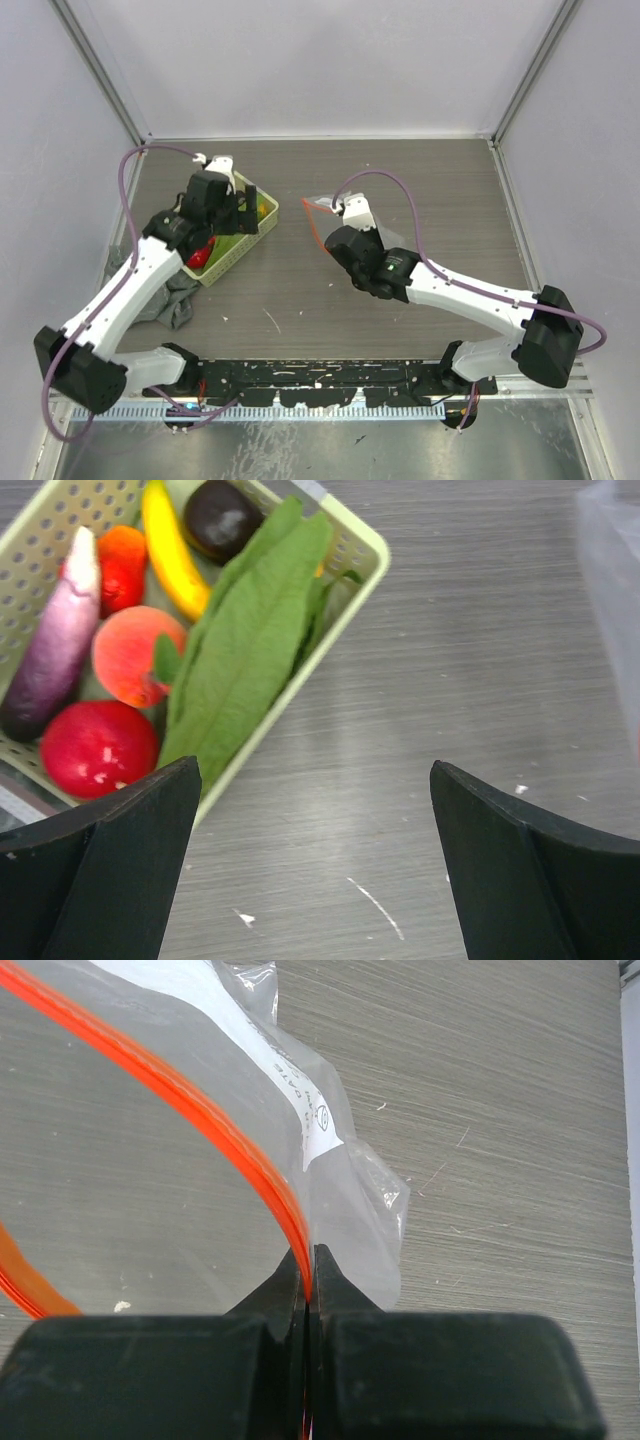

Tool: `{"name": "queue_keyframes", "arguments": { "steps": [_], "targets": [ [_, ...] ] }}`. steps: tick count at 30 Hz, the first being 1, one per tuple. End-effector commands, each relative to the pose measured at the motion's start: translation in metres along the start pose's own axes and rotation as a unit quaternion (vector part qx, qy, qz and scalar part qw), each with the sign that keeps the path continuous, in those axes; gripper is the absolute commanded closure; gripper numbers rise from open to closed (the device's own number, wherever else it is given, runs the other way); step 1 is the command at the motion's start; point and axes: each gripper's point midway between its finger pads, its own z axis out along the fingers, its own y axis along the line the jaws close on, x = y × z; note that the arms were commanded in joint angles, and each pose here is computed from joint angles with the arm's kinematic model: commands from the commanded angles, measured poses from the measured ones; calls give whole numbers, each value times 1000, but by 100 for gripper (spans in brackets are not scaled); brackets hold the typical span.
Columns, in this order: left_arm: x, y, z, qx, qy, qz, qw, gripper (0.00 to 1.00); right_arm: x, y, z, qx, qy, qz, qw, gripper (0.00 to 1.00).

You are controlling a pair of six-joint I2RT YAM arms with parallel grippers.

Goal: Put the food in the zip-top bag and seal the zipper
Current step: Pick up the fake vegetable from the bin.

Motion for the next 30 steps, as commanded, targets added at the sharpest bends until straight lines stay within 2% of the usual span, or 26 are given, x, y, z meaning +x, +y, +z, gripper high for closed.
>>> {"name": "queue_keyframes", "arguments": {
  "steps": [1,3,10,16,18,25,30],
  "targets": [
    [-5,18,26,8,72,35,997,1,-22,-1,-4,-20,-34,39,998,100],
    [0,21,39,10,112,40,993,2,-22,-2,-2,-20,-34,38,998,100],
    [-1,19,83,26,153,67,986,8,-18,-3,2,-28,-30,36,999,100],
    [21,25,110,28,208,84,974,12,-12,-3,8,-36,-31,45,998,100],
    [26,28,119,26,218,85,972,17,-10,-1,10,-39,-28,44,998,100],
    [37,30,136,44,244,75,966,23,-6,3,13,-41,-23,37,998,100],
    [60,28,145,53,286,73,954,25,-5,3,14,-44,-23,39,998,100]
  ]
}}
